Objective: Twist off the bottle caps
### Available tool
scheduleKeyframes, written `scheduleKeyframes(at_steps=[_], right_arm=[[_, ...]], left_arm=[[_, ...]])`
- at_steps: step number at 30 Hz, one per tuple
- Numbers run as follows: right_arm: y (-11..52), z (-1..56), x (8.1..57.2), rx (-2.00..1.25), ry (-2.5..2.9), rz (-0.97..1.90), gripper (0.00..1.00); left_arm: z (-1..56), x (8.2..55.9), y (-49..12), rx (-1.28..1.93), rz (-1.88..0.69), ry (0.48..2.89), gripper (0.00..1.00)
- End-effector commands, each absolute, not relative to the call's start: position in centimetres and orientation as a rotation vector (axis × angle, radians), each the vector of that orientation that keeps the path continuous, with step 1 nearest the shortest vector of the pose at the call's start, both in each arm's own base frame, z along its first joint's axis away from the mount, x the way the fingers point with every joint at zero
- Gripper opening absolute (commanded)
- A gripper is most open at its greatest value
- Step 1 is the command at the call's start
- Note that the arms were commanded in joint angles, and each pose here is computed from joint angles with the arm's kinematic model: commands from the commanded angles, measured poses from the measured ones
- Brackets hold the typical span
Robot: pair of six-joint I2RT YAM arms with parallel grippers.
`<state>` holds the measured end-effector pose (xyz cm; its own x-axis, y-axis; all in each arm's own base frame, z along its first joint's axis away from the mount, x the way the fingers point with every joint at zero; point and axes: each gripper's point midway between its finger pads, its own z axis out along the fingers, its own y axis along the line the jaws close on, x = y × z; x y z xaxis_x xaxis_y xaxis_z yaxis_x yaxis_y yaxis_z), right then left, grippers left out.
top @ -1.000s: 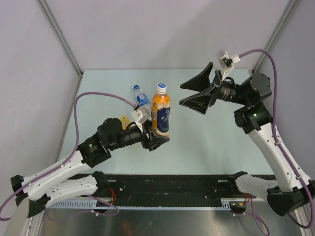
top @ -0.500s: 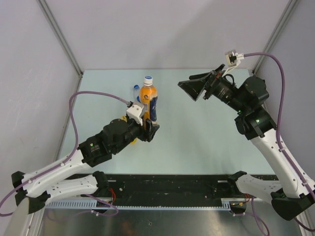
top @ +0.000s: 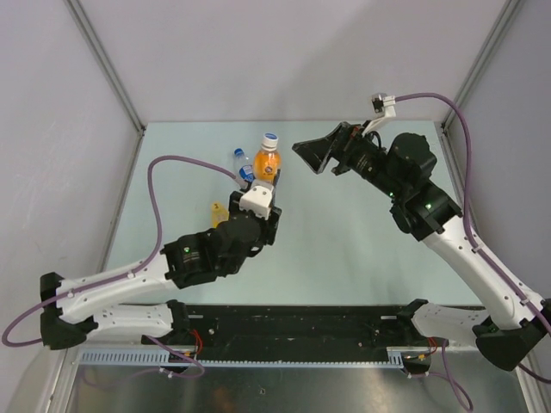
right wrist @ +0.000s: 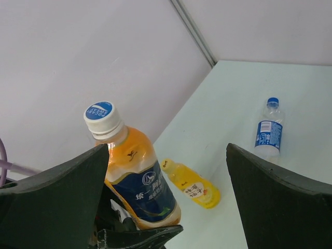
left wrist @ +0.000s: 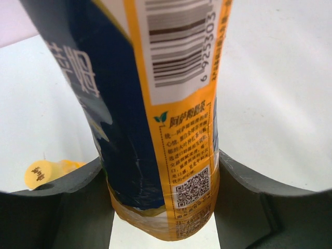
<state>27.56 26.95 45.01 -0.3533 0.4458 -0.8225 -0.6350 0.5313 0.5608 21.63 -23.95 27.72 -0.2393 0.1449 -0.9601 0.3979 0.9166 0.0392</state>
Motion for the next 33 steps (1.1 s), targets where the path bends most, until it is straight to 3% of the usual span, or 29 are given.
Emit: scheduleKeyframes(at_steps=[1,20,24,28,33], right_arm=[[26.8,48.3,27.0,-0.142,1.486,1.119,0.99],[28.6,49.6,25.9,-0.162,1.432,1.18,0.96],[28.4,49.4,26.3,-0.138,1.44,1.168,0.89],[28.2,49.5,26.4,-0.121,1.44,1.159,0.74],[28.2,49.3,26.6,-0.115,1.448,1.151,0.63]], left_arm=[[30.3,22.6,-22.9,0.287,-0.127,1.77,0.0],[29.9,23.0,-25.7,0.342,-0.004,1.802,0.0],[29.5,22.8,-26.5,0.367,-0.006,1.808,0.0],[29.2,22.5,-27.1,0.401,-0.001,1.811,0.0],[28.7,22.3,-27.6,0.425,-0.004,1.818,0.0]])
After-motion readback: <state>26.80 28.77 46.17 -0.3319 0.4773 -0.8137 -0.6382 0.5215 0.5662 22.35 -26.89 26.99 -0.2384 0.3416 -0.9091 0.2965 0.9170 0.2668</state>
